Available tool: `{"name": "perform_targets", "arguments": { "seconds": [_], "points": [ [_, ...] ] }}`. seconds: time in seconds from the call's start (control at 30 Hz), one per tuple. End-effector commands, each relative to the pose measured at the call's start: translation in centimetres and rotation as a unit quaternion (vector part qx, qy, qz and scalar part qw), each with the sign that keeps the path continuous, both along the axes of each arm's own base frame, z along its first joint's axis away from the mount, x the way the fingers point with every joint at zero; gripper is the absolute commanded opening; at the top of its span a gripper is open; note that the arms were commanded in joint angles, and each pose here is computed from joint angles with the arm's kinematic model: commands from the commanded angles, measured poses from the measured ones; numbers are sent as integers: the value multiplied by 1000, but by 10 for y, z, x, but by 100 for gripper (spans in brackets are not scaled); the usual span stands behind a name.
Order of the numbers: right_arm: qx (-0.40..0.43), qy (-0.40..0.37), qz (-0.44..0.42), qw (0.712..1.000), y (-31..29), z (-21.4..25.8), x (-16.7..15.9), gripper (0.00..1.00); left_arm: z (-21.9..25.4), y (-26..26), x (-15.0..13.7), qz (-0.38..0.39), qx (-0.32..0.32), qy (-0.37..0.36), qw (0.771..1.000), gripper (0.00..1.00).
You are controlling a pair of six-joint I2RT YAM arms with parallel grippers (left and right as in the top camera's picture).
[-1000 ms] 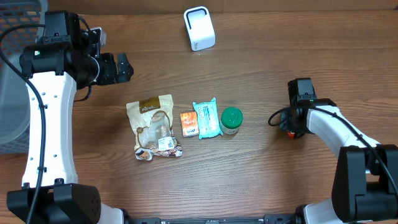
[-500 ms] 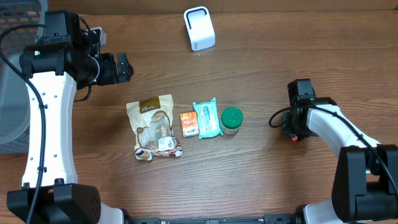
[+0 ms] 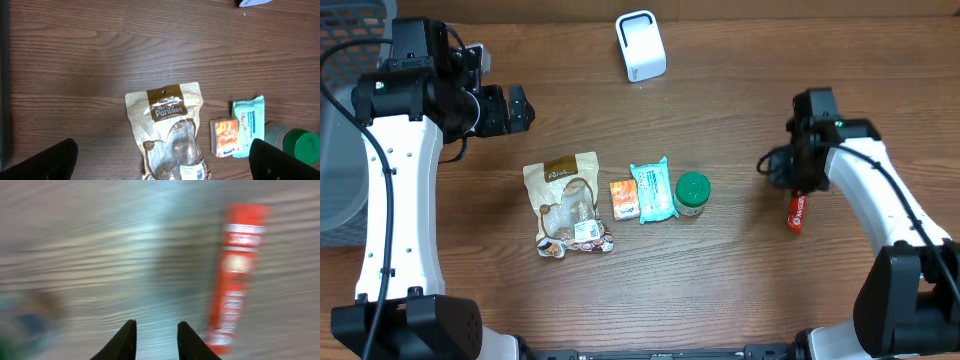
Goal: Scan the item barcode
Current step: 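Lower the red stick onto the table and open the right gripper, then move the right gripper left over the green-lidded jar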
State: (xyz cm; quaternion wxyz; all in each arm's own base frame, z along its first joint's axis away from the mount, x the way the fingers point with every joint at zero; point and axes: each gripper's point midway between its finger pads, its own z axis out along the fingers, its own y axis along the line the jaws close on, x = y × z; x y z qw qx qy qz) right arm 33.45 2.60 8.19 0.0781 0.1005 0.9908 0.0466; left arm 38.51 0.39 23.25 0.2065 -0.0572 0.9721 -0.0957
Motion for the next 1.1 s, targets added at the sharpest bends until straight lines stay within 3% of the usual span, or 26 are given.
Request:
{"name": "perform_targets", "arguments": {
  "seconds": [0.0, 0.17, 0.23, 0.43, 0.5, 0.77, 1.07],
  "points": [
    [135, 5, -5, 991, 53, 17, 2, 29, -4, 2, 0, 2, 1, 5, 1000, 100],
    [134, -7, 49, 990, 89, 19, 0, 38, -4, 2, 0, 2, 1, 5, 1000, 100],
    [119, -19, 56, 991, 98, 18, 3, 46, -4, 2, 0, 2, 1, 5, 1000, 100],
    [81, -64, 48, 994, 122, 21, 16, 51, -4, 2, 0, 2, 1, 5, 1000, 100],
    [87, -85, 57, 991, 134, 25, 22, 63, -4, 2, 0, 2, 1, 5, 1000, 100],
    [33, -118, -9, 992, 139, 27, 27, 63, -4, 2, 0, 2, 1, 5, 1000, 100],
    [-32, -121, 34, 992, 157, 20, 6, 66, -4, 2, 0, 2, 1, 5, 1000, 100]
  ]
}}
